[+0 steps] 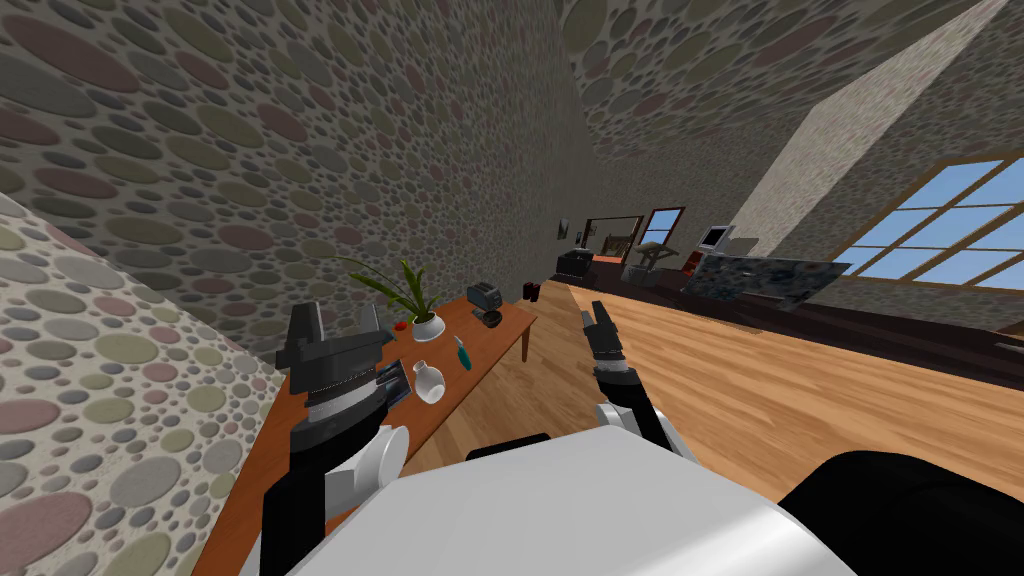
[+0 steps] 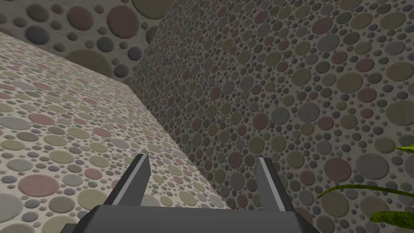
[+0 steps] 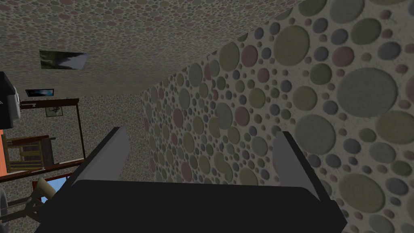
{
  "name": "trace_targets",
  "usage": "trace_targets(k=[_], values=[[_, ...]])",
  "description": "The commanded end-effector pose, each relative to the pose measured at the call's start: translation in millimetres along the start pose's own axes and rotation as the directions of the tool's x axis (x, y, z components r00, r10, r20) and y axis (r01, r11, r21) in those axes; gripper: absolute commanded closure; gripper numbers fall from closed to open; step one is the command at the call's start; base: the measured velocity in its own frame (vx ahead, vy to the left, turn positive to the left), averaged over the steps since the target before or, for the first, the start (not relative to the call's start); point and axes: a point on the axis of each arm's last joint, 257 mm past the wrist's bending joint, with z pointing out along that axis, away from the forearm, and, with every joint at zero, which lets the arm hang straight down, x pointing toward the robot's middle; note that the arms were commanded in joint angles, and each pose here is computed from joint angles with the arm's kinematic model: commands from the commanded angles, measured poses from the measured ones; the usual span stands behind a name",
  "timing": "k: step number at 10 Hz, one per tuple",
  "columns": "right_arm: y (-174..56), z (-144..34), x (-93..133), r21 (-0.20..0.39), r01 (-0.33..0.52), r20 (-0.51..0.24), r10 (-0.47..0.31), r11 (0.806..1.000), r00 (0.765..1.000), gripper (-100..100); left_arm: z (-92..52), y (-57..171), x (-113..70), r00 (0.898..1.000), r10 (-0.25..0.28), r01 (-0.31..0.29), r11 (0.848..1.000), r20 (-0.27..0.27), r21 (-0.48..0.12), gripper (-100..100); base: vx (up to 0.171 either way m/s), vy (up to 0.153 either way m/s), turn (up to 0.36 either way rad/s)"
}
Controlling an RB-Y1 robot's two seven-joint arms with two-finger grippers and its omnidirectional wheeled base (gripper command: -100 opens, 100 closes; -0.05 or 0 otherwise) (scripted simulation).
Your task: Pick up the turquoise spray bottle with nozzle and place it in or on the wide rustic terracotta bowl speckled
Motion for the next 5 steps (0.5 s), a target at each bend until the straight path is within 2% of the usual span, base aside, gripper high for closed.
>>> trace_targets(k=[1, 3, 5], values=[[0, 0.0, 0, 0.000, 0.000, 0.000, 0.000, 1.000, 1.000, 0, 0.1, 5, 5.0, 0.999, -0.022, 0.021, 1.000, -0.034, -0.009, -100, 0.016, -0.011, 0.011], [0, 0.0, 0, 0.000, 0.000, 0.000, 0.000, 1.000, 1.000, 0, -0.1, 15, 10.0, 0.995, -0.074, 0.073, 0.997, -0.071, -0.029, -100, 0.040, -0.029, 0.021], [0, 0.0, 0, 0.000, 0.000, 0.000, 0.000, 1.000, 1.000, 0, -0.4, 29, 11.3, 0.985, -0.151, 0.147, 0.988, -0.084, -0.056, -100, 0.053, -0.036, 0.037]])
